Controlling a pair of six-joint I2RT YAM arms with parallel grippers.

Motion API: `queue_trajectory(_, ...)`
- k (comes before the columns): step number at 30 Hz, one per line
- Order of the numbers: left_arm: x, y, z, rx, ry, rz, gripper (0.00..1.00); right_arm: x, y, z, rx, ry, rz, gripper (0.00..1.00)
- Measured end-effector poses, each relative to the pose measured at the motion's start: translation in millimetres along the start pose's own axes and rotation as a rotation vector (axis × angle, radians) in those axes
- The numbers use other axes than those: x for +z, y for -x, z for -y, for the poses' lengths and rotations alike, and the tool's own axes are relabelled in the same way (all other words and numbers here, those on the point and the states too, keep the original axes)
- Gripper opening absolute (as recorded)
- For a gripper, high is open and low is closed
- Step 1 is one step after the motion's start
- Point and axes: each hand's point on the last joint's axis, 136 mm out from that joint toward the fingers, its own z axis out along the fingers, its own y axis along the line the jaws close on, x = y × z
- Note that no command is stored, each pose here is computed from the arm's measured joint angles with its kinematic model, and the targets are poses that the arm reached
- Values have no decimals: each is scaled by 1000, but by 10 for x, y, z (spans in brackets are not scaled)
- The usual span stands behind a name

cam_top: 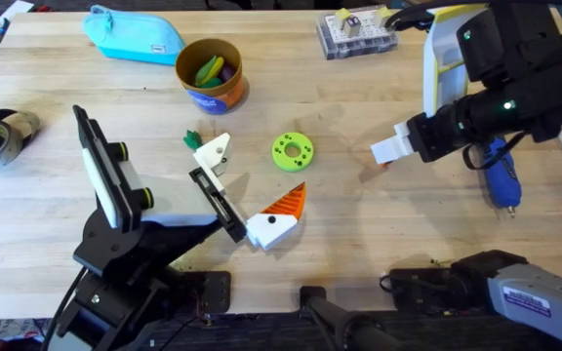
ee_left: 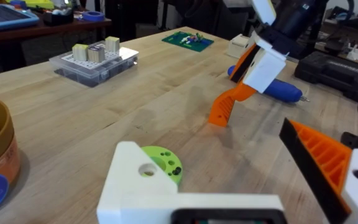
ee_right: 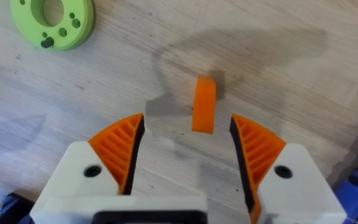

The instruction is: Pick up the gripper from the table and insert it into the empty holder that is missing its gripper. Then pick up a screw, insert it into the mounting hole, and use the screwdriver to tighten it. Finally, clean up the table by picking up the vegetable and placing it into the bucket.

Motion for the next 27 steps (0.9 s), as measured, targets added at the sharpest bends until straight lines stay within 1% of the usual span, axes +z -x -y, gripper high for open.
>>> queue_trajectory(6, -1, 12, 4, 2, -1, 1, 995, 2, -25, 0, 1, 1, -11, 836)
queue_trajectory(10, -1, 12, 4, 2, -1, 1, 995, -2, -117, 4, 13, 2, -48, 836)
queue_trajectory(20, -1, 13, 4, 2, -1, 1, 995, 31, -5, 66, 120, -9, -10, 836)
queue_trajectory(27, -1, 13, 3, 2, -1, 1, 995, 235, -79, 169, 188, -11, -96, 836)
